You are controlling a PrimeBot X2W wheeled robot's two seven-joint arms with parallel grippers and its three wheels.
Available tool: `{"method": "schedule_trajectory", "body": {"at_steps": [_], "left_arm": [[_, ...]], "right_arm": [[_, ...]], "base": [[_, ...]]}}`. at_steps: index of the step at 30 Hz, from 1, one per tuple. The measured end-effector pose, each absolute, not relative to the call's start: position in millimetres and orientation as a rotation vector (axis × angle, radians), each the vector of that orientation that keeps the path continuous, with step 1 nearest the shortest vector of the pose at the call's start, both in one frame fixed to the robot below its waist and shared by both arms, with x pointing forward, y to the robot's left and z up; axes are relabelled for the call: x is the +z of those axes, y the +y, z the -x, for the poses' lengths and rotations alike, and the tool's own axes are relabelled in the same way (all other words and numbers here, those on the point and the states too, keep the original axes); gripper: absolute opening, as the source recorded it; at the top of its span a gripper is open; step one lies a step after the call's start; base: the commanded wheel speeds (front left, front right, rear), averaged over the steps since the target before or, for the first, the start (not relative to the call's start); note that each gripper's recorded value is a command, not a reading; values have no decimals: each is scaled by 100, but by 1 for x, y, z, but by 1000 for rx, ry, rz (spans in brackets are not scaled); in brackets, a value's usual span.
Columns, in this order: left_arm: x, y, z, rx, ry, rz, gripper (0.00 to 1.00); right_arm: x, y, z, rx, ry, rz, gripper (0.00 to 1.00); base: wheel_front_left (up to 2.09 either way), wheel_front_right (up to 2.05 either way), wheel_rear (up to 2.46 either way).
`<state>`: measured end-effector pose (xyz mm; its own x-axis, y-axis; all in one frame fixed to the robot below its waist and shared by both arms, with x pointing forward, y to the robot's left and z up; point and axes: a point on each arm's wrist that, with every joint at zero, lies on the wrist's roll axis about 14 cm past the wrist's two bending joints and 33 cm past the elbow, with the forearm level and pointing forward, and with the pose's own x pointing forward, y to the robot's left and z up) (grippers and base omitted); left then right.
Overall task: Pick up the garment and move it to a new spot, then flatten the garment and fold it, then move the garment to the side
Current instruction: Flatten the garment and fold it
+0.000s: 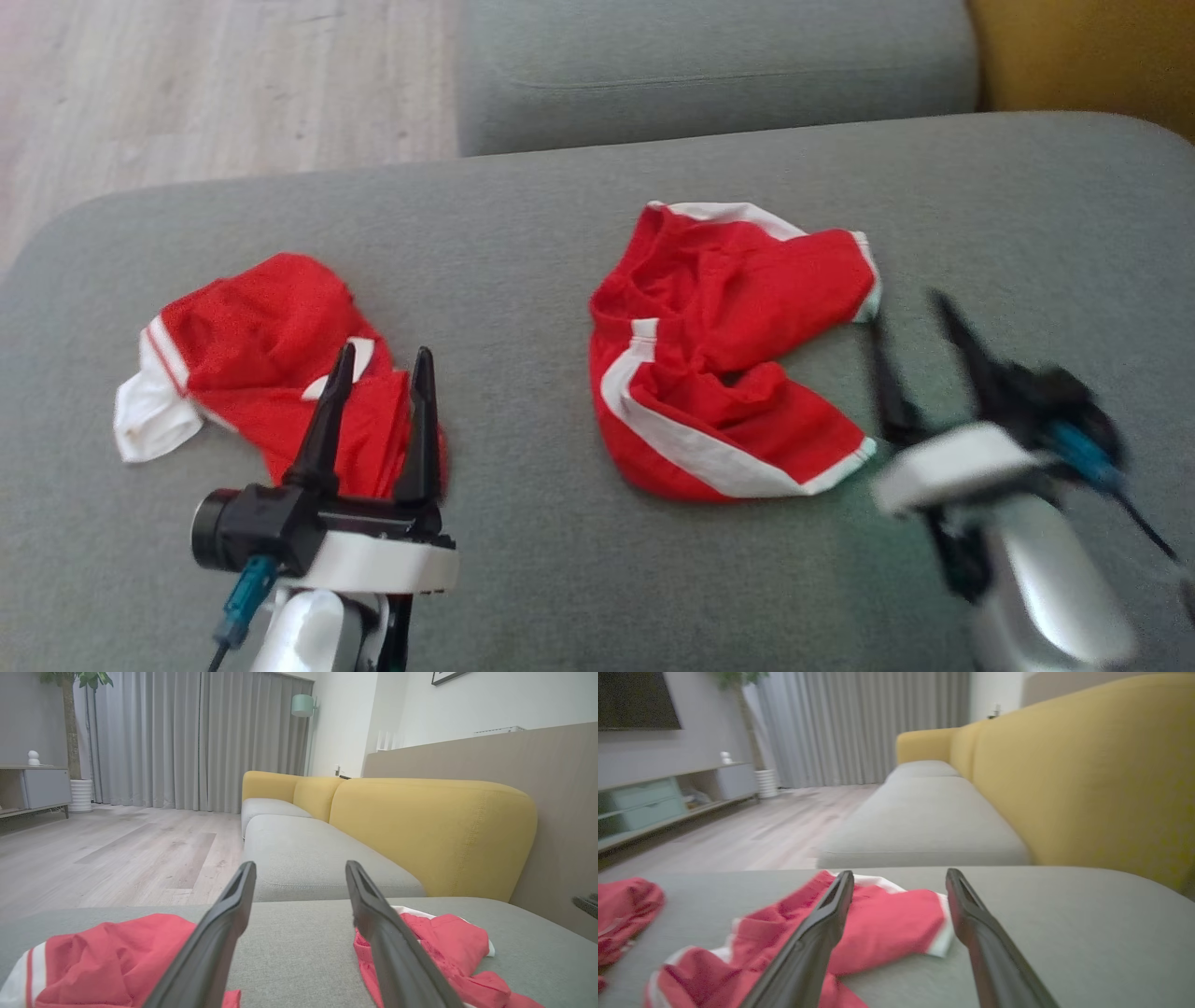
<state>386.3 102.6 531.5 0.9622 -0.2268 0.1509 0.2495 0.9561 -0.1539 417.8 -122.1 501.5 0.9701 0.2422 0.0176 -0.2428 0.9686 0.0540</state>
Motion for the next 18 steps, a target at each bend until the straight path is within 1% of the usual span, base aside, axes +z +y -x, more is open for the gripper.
{"method": "schedule_trajectory", "body": {"at_steps": [3, 5, 9, 18], "left_arm": [[532, 94, -388, -266, -133, 177, 100], [532, 90, -389, -275, -131, 181, 100], [527, 87, -391, -284, -116, 184, 100], [517, 86, -395, -290, -87, 186, 100]], "right_arm": [[483, -170, -400, 103, 30, -56, 100], [464, -182, -383, 61, 93, -67, 100], [441, -184, -364, 35, 162, -106, 100], [439, -182, -371, 36, 164, -129, 100]], "base": [[0, 0, 0], [0, 0, 0], [0, 0, 0], [0, 0, 0]]}}
